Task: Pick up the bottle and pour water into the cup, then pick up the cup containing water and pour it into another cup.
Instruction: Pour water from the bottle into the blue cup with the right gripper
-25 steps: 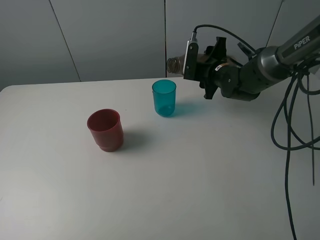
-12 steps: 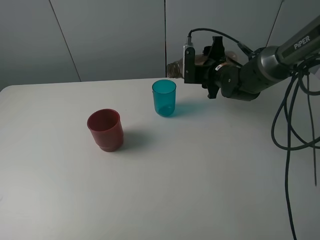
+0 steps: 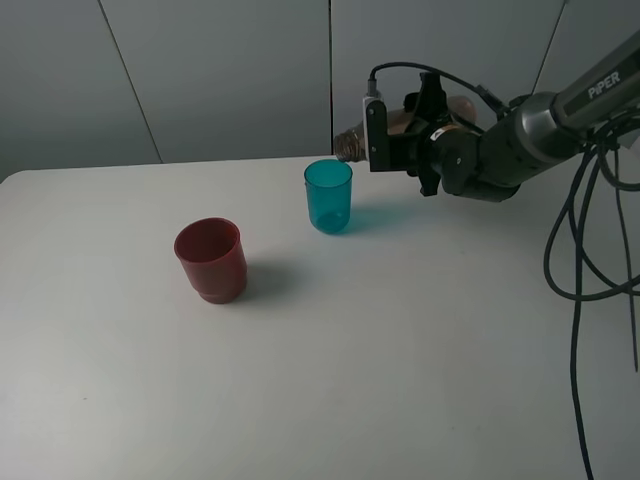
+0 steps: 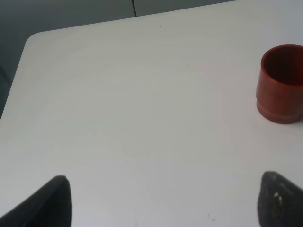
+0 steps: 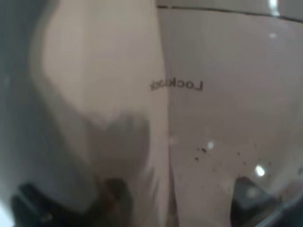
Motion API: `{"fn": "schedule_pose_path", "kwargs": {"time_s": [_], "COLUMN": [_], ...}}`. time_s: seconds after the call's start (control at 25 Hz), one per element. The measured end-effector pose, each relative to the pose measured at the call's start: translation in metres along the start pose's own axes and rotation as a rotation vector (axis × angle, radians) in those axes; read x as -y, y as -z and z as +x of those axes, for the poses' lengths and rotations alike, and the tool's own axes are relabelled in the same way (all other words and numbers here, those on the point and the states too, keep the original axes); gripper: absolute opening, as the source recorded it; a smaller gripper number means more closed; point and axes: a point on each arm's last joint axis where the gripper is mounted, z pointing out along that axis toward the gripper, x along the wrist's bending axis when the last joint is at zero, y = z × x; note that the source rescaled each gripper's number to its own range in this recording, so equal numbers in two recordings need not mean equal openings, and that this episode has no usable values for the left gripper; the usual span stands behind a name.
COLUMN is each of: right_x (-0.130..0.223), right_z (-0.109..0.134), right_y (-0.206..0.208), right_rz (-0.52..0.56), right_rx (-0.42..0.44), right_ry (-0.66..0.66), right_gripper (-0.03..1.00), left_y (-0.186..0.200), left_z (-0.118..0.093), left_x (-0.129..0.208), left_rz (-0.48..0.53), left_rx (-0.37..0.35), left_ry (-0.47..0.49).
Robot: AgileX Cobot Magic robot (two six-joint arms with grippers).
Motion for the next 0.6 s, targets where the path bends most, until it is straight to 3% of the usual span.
{"fn": "schedule_pose_path", "kwargs": {"time_s": [0.6], "right_x": [-0.002], "right_z": [-0.012], "right_y": [-0.005], "right_rz": [-0.003], "right_rx": [0.039], "right_ry": [0.089], "right_gripper": [0.05], "left_y": [0.0], "left_z": [0.0], "left_x": [0.0], "left_rz": [0.0], "left_rx": [0.0], "left_ry": [0.0]}}
